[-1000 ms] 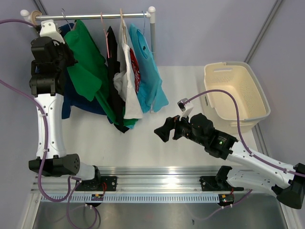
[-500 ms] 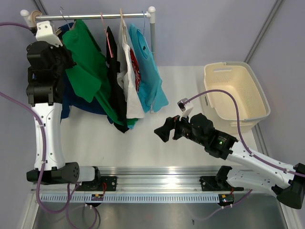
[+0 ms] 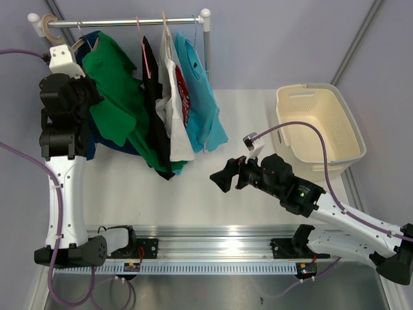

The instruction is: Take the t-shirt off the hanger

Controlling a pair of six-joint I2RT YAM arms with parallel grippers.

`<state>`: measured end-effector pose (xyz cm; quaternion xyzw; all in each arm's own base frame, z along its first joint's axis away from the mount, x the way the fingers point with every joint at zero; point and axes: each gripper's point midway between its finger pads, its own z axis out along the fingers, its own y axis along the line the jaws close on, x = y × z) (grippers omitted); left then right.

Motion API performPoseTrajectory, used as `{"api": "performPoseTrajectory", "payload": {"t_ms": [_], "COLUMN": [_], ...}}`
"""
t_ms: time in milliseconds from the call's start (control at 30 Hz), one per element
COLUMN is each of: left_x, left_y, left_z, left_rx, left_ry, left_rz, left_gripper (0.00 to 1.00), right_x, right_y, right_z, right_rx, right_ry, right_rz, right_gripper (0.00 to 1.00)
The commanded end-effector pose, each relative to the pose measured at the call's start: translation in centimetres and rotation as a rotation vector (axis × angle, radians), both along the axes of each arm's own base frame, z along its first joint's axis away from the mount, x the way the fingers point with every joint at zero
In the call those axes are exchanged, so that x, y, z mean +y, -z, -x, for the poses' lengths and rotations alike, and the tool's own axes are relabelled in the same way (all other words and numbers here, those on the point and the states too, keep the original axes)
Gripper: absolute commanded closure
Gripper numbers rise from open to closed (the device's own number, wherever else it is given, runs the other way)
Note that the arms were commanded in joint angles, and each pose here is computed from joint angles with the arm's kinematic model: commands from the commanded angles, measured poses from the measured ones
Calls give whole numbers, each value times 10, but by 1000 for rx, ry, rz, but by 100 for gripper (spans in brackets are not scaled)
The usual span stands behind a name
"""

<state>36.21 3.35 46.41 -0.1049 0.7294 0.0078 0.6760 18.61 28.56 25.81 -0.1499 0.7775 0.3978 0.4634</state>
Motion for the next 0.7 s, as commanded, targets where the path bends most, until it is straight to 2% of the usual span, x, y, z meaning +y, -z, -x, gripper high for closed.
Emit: {"api": "performPoseTrajectory", "payload": {"t_ms": [0,167,200,233,267,367,467,667], "left_x": [8,13,13,12,9,1,-6,-24], "left_y": [-47,-45,-50,-36,-36,-15,-18,-55], "left_z": [29,64,84,87,104,122,156,242], "left_rx": [-211,-245,-278,-258,-280,-242,-260,-458], "left_ry": [-64,-108,-114,-116,-106,-75,-41,45], "left_rz": [-13,3,27,41,66,88,71,97], "left_gripper": [100,100,100,100,100,100,100,100], "right_x": [1,-2,-2,-2,-3,-10,-18,-37], "right_y": [-18,-25,-26,-30,-34,-37,-37,-56], "right_z": [4,6,7,10,12,8,10,14], "right_rx": [-36,-65,-67,-75,-86,-99,-96,-87], "right_ry": [-22,-28,-38,-50,-54,-22,-5,42], "right_rz": [-33,-44,-48,-60,-66,-62,-37,-42], "right_gripper": [1,1,1,1,1,0,0,0]}}
